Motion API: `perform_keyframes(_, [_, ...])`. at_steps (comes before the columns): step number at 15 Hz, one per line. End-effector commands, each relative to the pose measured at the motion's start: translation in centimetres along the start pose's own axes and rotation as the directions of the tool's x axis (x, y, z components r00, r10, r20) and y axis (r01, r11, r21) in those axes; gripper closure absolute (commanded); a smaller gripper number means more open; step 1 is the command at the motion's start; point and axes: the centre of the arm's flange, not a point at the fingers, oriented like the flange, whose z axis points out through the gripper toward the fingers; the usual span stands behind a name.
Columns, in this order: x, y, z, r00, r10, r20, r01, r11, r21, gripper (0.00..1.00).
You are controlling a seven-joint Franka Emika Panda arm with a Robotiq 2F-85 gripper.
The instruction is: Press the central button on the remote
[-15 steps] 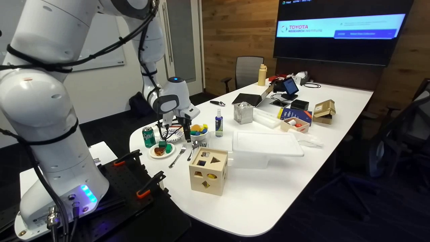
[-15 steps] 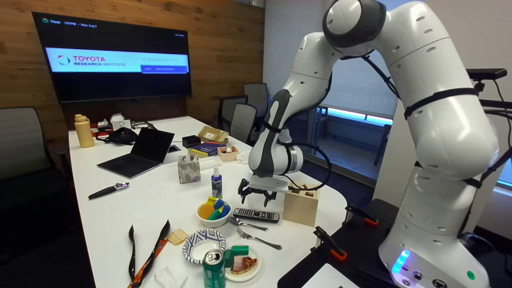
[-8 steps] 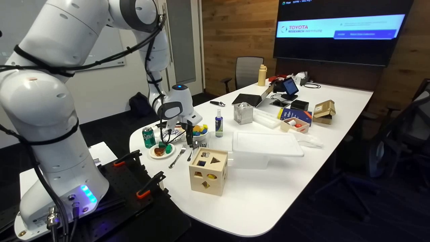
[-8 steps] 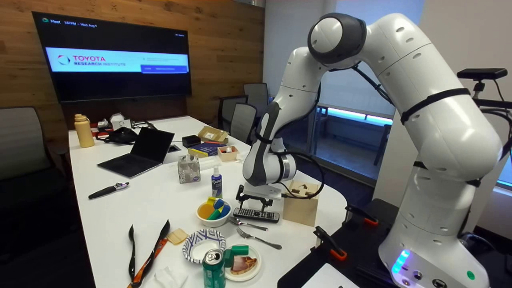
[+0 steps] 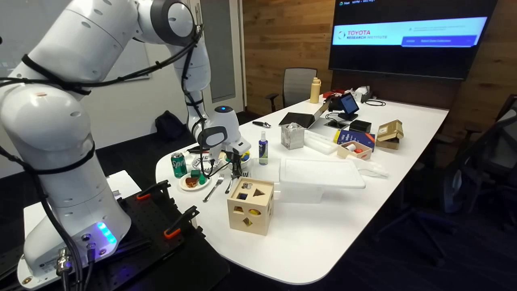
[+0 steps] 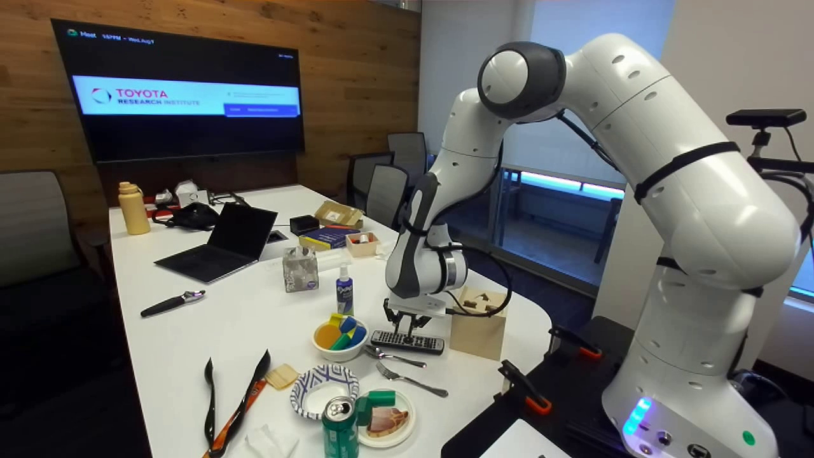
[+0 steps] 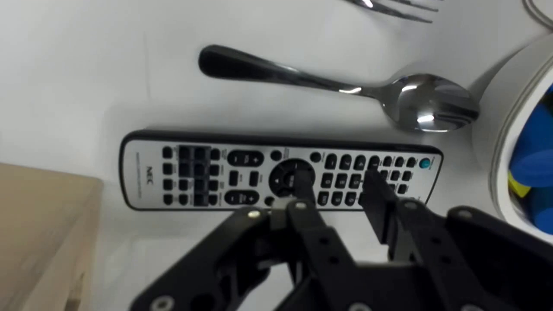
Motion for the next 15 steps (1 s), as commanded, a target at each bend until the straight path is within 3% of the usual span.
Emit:
perform_keyframes(1, [1.9, -0.9, 1.3, 1.0, 0.018, 0.009, -0.018, 1.0, -0.017, 0.95])
perform_keyframes(3, [2.5, -0.9, 1.7, 0.999, 0.026, 0.025, -0.025, 0.999, -0.029, 1.0])
perform_keyframes(15, [3.4, -1.6, 2.2, 0.99, 0.041, 0.133, -0.026, 0.993, -0.115, 1.0])
